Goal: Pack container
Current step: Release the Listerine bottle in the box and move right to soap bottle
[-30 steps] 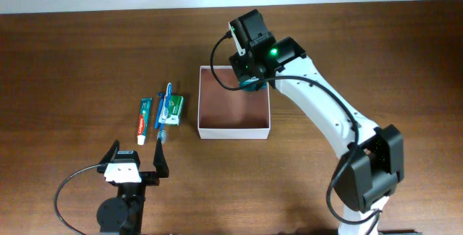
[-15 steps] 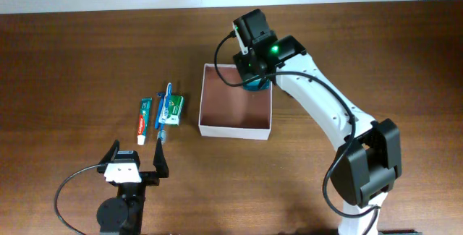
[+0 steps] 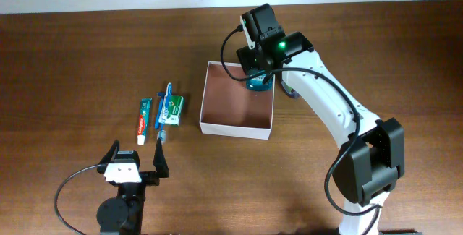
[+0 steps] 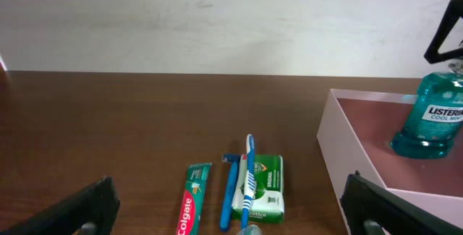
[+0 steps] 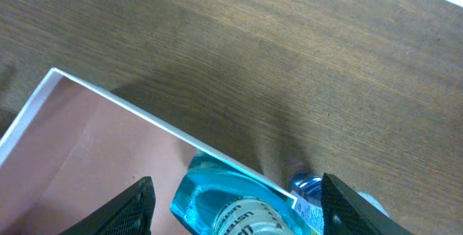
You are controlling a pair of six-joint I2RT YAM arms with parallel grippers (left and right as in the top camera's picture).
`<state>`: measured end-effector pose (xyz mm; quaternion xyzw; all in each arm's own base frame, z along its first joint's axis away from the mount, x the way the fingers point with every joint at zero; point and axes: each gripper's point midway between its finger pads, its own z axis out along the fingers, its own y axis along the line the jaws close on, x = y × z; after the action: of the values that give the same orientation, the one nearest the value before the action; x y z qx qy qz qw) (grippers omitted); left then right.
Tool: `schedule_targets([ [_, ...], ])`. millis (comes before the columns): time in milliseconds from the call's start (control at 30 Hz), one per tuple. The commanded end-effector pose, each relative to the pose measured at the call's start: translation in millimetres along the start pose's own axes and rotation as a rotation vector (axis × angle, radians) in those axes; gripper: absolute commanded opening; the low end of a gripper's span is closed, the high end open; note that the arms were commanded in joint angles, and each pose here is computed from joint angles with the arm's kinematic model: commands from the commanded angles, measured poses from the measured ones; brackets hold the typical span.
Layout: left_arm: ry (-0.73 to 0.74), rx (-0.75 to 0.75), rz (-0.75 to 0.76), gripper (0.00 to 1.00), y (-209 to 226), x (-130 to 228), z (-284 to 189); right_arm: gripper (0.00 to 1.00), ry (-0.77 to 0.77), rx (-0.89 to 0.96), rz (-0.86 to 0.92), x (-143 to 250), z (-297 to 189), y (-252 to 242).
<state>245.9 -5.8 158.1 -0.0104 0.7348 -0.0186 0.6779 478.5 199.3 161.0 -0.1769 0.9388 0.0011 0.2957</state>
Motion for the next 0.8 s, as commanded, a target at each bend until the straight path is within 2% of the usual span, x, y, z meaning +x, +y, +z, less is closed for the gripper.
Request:
schedule_targets([
  [0, -0.002, -0.012, 0.019, 1.0, 3, 2, 0, 0.66, -0.117, -0.001, 0.018, -36, -38, -4],
  [167, -0.002, -0.012, 0.019, 0.99, 3, 2, 0, 0.67, -0.241, 0.077, 0.047, -72, -100, -26],
  [333, -0.002, -0.012, 0.019, 0.99, 2, 2, 0, 0.67, -0.235, 0.202, 0.087, -70, -137, -67],
  [500, -0.002, -0.012, 0.018, 0.99, 3, 2, 0, 0.67, -0.091, 0.244, 0.132, -33, -131, -105],
  [600, -0.002, -0.012, 0.018, 0.99, 3, 2, 0, 0.68, -0.003, 0.204, 0.16, -11, -124, -117],
  [767, -0.002, -0.012, 0.019, 1.0, 2, 2, 0, 0.68, 0.047, 0.148, 0.202, 4, -110, -126],
])
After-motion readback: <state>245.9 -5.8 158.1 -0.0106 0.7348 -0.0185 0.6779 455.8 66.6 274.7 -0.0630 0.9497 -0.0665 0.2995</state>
